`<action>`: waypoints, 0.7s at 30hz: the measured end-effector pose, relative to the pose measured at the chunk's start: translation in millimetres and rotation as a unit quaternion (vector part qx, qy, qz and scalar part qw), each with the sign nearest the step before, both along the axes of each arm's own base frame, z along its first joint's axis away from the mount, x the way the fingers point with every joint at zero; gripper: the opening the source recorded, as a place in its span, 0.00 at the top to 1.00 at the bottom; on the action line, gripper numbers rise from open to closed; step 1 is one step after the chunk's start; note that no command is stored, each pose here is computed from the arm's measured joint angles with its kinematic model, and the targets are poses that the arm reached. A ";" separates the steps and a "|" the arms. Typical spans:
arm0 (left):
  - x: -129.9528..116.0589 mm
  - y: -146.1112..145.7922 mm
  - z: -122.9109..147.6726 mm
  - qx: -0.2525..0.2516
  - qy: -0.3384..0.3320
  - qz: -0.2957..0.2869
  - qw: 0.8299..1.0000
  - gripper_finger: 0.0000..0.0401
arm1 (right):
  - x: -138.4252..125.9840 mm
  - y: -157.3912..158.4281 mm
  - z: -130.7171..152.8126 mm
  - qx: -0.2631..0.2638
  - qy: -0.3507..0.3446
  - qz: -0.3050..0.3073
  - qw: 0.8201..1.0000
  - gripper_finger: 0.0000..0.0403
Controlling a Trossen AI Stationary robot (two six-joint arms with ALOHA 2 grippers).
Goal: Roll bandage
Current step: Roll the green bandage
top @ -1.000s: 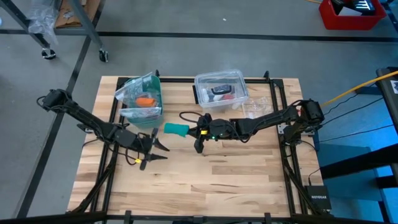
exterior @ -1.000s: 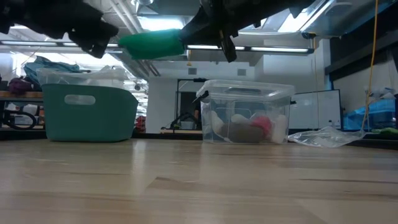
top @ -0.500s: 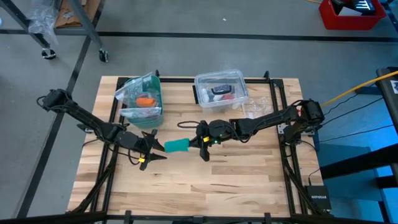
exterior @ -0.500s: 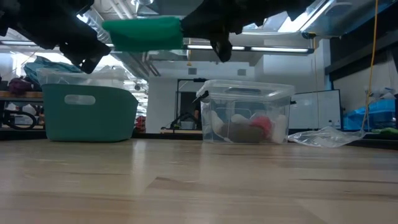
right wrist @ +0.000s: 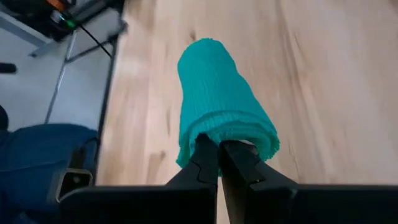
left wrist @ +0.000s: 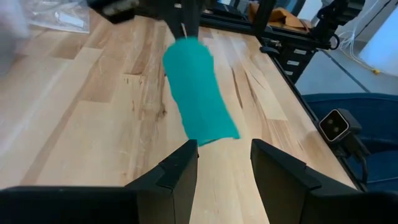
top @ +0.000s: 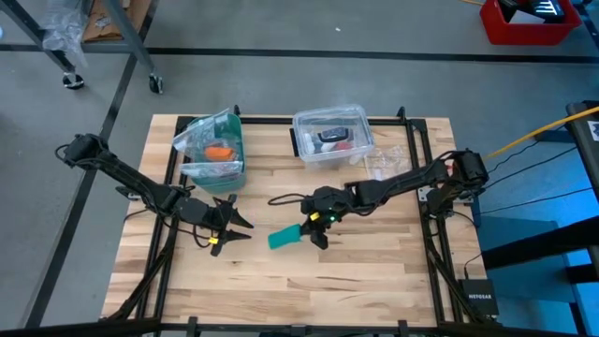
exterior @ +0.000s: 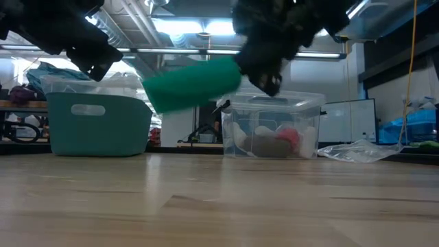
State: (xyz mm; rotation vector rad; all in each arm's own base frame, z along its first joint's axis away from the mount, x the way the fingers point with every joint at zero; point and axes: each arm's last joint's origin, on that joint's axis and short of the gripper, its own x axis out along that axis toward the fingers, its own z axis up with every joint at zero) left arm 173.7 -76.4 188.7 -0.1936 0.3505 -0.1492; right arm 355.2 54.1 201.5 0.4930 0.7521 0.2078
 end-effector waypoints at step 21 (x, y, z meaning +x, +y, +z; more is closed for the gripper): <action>0.3 1.3 0.1 0.019 -0.005 0.016 1.000 0.65 | -26.3 -17.7 -48.1 -0.193 -0.024 -0.155 0.969 0.99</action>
